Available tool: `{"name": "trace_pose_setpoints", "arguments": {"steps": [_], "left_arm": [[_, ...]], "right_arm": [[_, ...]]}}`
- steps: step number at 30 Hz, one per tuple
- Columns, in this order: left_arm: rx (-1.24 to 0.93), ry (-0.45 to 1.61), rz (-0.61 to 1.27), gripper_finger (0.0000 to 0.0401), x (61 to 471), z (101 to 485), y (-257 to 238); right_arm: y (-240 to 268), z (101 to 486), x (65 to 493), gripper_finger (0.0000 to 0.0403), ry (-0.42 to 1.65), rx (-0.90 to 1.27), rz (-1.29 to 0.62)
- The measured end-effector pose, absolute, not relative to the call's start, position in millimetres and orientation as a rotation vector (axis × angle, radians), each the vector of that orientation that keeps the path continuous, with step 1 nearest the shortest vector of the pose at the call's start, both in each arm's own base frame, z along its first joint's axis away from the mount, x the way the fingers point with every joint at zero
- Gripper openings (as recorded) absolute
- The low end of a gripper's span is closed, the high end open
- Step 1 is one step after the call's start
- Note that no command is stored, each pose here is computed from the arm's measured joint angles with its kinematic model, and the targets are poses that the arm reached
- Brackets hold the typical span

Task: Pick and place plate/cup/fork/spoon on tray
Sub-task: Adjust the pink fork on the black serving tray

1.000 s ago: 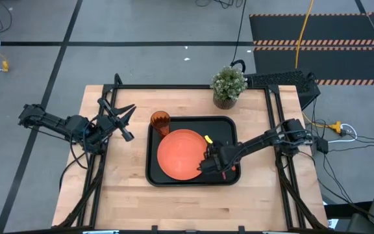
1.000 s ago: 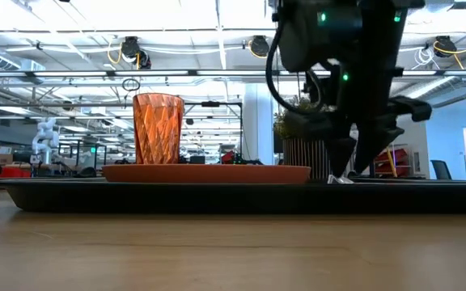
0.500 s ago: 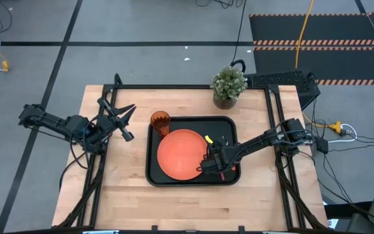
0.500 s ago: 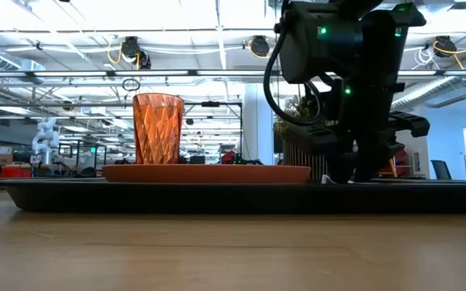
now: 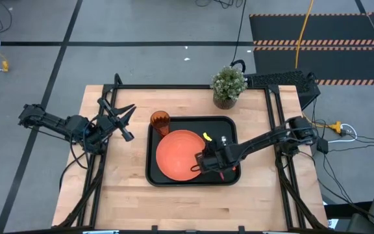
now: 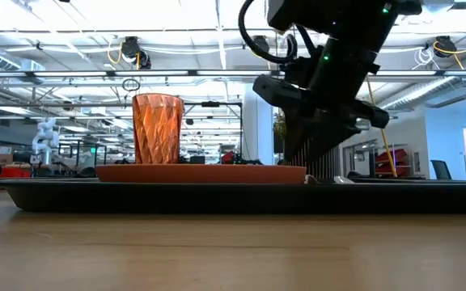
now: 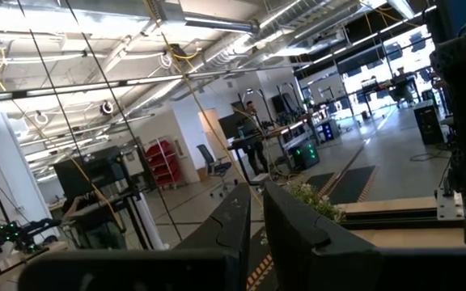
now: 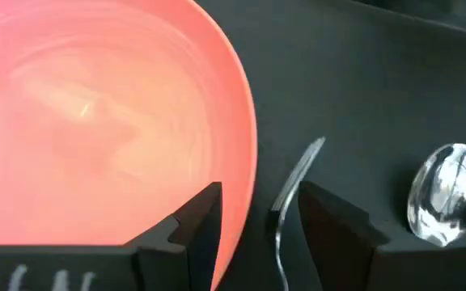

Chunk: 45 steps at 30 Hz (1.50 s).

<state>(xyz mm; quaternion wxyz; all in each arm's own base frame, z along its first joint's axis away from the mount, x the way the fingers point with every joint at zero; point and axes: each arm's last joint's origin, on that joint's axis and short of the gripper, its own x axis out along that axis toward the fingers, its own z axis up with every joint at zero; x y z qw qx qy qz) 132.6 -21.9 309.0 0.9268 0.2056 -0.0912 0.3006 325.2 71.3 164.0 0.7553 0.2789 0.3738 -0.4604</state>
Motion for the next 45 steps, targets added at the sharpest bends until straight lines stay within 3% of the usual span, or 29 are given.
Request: {"name": "trace_pose_setpoints", "arguments": {"steps": [13,18,25,36,45], "left_arm": [[0.422,-0.186,0.616,0.0042,132.7,308.9,-21.9],[0.422,-0.186,0.616,0.0042,132.7,308.9,-21.9],[0.418,-0.188,0.615,0.0042,132.7,308.9,-21.9],[0.419,-0.186,0.613,0.0042,132.8,308.7,-22.2],[0.419,-0.183,0.612,0.0042,132.9,308.4,-22.2]], "right_arm": [[66.5,153.5,303.6,0.0158,0.911,0.617,-1.134],[67.7,140.7,306.7,0.0158,0.86,0.668,-1.055],[70.9,152.4,316.3,0.0158,0.719,0.604,-0.951],[74.0,154.3,313.5,0.0157,0.747,0.612,-0.935],[91.1,151.9,311.3,0.0157,0.895,0.804,-0.823]]}}
